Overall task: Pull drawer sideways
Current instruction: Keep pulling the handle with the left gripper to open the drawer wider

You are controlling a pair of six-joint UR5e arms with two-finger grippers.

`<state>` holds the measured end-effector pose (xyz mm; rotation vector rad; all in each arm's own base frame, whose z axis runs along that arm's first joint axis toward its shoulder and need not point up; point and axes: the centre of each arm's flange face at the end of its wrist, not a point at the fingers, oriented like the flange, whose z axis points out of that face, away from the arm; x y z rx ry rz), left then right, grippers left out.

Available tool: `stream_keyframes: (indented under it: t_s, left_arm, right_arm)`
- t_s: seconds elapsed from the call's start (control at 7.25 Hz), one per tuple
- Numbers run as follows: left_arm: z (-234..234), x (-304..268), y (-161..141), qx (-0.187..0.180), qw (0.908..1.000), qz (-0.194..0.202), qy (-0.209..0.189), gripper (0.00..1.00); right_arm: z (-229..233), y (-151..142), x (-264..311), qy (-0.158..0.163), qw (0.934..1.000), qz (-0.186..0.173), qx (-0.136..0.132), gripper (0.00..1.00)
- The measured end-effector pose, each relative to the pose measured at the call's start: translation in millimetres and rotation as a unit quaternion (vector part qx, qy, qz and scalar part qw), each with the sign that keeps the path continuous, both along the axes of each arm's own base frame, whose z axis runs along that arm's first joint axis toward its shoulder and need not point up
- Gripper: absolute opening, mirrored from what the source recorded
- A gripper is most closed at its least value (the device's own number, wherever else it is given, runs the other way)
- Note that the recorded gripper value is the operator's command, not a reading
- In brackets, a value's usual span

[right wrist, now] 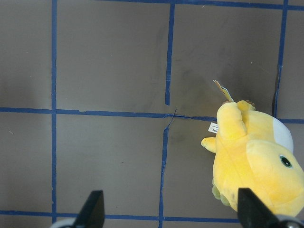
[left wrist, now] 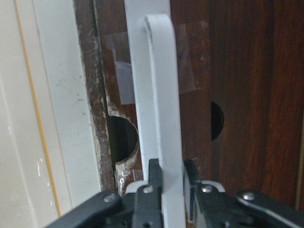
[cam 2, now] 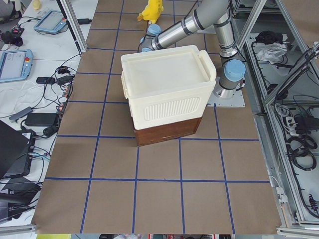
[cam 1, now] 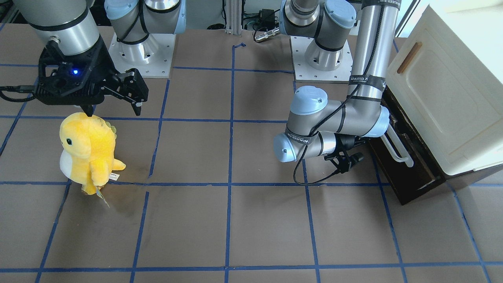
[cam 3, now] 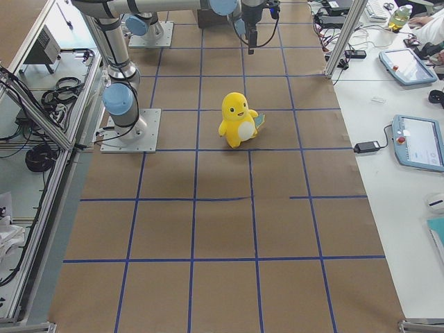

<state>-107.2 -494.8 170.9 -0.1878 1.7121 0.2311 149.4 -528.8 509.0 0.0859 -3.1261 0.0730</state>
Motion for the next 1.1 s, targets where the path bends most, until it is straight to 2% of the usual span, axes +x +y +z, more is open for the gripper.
stream_keyframes:
  t_s: [0.41,0.69,1.1]
  left_arm:
    - [4,-2,-1,-0.004,1.0000,-0.001,0.001,0.19]
    - [3,-5,-1,-0.004,1.0000,-0.003,0.001,0.12]
    - [3,-18,1,-0.005,0.9999,-0.014,0.003,0.12]
  right_arm:
    - [0,0,0,0.000,1.0000,0.000,0.000,1.00]
    - [0,0,0,0.000,1.0000,0.000,0.000,1.00]
    - [0,0,0,0.000,1.0000,0.000,0.000,1.00]
